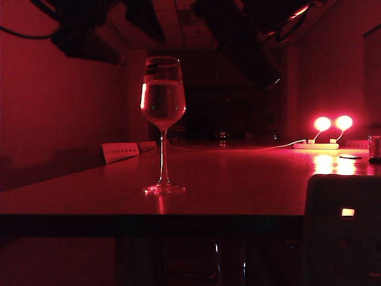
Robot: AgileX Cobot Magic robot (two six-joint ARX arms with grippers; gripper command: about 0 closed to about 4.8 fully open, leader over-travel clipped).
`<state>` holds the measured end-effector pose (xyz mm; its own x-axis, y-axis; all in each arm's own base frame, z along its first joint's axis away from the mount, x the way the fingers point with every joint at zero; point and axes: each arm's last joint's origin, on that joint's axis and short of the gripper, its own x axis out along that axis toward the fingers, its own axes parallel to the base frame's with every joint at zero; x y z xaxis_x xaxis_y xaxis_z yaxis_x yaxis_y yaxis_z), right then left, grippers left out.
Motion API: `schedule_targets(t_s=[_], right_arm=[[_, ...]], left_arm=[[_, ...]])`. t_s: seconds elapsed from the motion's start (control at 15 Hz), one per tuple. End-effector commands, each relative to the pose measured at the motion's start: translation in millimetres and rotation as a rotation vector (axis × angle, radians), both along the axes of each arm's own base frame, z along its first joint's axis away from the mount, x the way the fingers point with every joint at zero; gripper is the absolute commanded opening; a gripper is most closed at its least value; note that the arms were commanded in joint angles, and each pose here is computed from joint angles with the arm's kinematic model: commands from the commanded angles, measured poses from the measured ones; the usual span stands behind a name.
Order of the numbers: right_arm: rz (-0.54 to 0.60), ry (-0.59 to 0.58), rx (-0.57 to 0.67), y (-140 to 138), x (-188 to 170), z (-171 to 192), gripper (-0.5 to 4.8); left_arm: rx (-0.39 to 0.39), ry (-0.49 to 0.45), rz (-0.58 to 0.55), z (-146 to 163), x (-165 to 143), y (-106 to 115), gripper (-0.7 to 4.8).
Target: Pick up the black thermos cup, pour some water from it into the stemmed glass, and then put the thermos cup back on the table.
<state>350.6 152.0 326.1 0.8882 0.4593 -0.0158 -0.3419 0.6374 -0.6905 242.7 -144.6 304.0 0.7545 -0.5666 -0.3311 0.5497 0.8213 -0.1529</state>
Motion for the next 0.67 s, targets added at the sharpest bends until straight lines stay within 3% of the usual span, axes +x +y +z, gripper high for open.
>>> schedule_targets(t_s=[0.07, 0.2, 0.67], right_arm=[[0.016, -0.104, -0.104, 0, 0, 9, 1.88], [0.029, -0.15, -0.197, 4, -2, 8, 1.88], [0.06, -0.243, -0.324, 17, 0, 5, 1.86]], left_arm=[[0.066, 0.002, 0.018, 0, -1, 2, 4.79], [0.111, 0.02, 0.022, -4, -2, 3, 4.79], [0.151, 0.037, 0.035, -8, 21, -9, 4.79]])
